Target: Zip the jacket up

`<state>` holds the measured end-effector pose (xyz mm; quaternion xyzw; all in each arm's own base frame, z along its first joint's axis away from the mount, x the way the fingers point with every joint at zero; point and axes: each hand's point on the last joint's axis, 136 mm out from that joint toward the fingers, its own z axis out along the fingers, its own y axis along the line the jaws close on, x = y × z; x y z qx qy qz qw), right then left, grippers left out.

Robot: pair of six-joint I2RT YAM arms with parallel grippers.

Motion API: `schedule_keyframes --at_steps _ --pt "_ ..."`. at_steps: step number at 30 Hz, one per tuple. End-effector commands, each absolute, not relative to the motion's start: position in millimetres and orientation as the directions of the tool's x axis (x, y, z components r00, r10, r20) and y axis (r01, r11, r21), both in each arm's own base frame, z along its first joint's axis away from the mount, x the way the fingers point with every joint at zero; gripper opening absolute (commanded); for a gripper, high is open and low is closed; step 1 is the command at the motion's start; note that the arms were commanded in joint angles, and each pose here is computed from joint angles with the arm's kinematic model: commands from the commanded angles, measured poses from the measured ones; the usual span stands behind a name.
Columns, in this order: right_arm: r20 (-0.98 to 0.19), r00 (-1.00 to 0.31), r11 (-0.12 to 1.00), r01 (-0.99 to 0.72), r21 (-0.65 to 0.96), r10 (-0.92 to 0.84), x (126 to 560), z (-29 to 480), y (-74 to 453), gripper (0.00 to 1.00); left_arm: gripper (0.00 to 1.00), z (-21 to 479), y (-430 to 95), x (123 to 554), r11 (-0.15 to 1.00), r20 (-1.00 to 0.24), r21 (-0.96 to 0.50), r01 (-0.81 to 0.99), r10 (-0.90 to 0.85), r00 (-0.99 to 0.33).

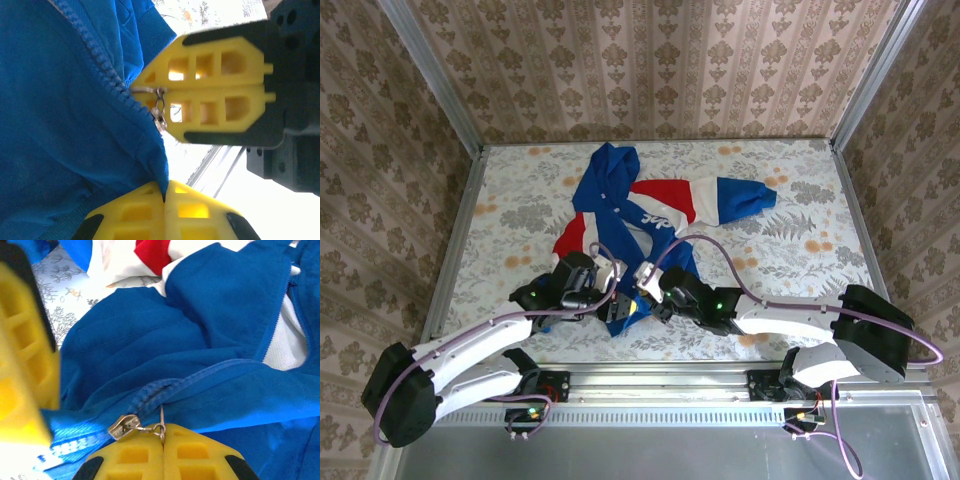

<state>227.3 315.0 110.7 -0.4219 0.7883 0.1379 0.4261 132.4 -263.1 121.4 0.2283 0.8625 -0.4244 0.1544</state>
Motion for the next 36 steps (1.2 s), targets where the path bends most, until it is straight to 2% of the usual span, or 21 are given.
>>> schedule_keyframes --at_steps 1,13,36 --pt "-0.825 -0.312 0.717 -0.681 -0.151 -0.47 255.1 136.9 302.3 0.0 0.0 111.7 -258.7 113.3 0.542 -0.388 -0.667 0.511 0.332 -0.86" --pt "-0.823 -0.32 0.716 -0.683 -0.142 -0.469 268.7 147.8 300.5 0.0 0.0 128.2 -256.0 127.2 0.579 -0.446 -0.613 0.538 0.308 -0.84" --pt "-0.809 -0.383 0.784 -0.603 -0.146 -0.445 341.2 151.9 274.1 0.0 0.0 112.3 -247.5 115.6 0.627 -0.368 -0.626 0.463 0.286 -0.885"
